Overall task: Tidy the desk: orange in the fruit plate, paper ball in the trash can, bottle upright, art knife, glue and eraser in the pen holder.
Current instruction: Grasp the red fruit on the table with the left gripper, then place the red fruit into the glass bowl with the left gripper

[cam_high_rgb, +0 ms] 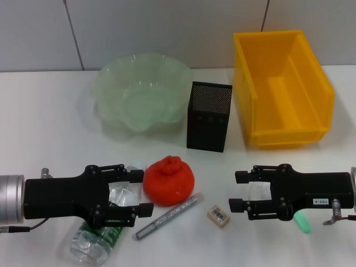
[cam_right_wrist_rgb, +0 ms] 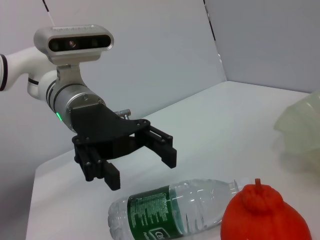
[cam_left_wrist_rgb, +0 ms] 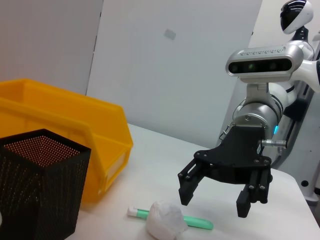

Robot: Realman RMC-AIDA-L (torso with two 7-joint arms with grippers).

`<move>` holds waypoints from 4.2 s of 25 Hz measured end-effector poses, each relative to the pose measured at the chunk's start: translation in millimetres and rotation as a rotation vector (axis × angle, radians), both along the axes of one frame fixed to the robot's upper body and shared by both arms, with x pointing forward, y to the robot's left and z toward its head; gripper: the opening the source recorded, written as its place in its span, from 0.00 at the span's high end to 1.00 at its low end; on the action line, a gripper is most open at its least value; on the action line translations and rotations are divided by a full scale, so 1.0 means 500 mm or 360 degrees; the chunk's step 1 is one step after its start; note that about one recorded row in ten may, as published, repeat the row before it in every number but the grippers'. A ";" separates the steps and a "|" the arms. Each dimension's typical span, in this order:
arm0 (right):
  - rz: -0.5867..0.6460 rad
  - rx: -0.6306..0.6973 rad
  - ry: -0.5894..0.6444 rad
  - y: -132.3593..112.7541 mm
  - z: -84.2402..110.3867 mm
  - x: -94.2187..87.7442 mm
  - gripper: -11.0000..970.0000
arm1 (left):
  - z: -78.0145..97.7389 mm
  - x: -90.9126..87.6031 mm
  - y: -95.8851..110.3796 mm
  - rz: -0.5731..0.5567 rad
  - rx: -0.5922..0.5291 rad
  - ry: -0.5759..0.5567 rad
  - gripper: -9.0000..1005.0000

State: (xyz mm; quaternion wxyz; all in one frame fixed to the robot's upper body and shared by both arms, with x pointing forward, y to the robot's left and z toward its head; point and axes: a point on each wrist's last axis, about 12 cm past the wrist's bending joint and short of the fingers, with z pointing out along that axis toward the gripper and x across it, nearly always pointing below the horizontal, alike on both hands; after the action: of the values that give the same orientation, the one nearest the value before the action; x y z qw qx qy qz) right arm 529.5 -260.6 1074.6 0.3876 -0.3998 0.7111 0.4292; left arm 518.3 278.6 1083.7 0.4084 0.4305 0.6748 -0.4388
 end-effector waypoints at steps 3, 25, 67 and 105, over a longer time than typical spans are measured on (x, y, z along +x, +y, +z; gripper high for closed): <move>-0.0002 0.0002 0.0008 0.000 0.000 0.000 0.22 | 0.000 0.001 -0.001 -0.0001 0.0003 -0.0003 0.22; -0.0024 0.0009 0.0047 -0.005 -0.011 -0.011 0.21 | -0.022 0.111 -0.107 0.0110 0.0362 -0.0244 0.22; -0.0043 0.0003 0.0056 -0.014 -0.014 -0.016 0.21 | 0.101 0.178 -0.074 0.0626 -0.0216 -0.0325 0.86; -0.0028 -0.0008 0.0036 -0.003 -0.015 -0.011 0.21 | 0.075 0.221 -0.095 0.0891 -0.0318 -0.0267 0.30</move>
State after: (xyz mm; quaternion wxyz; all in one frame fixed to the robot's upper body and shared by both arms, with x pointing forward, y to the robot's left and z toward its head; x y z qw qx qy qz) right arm 524.1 -262.2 1067.2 0.3823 -0.3896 0.7201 0.4284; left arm 628.7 231.2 1121.3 0.6080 0.2202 0.6846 -0.3364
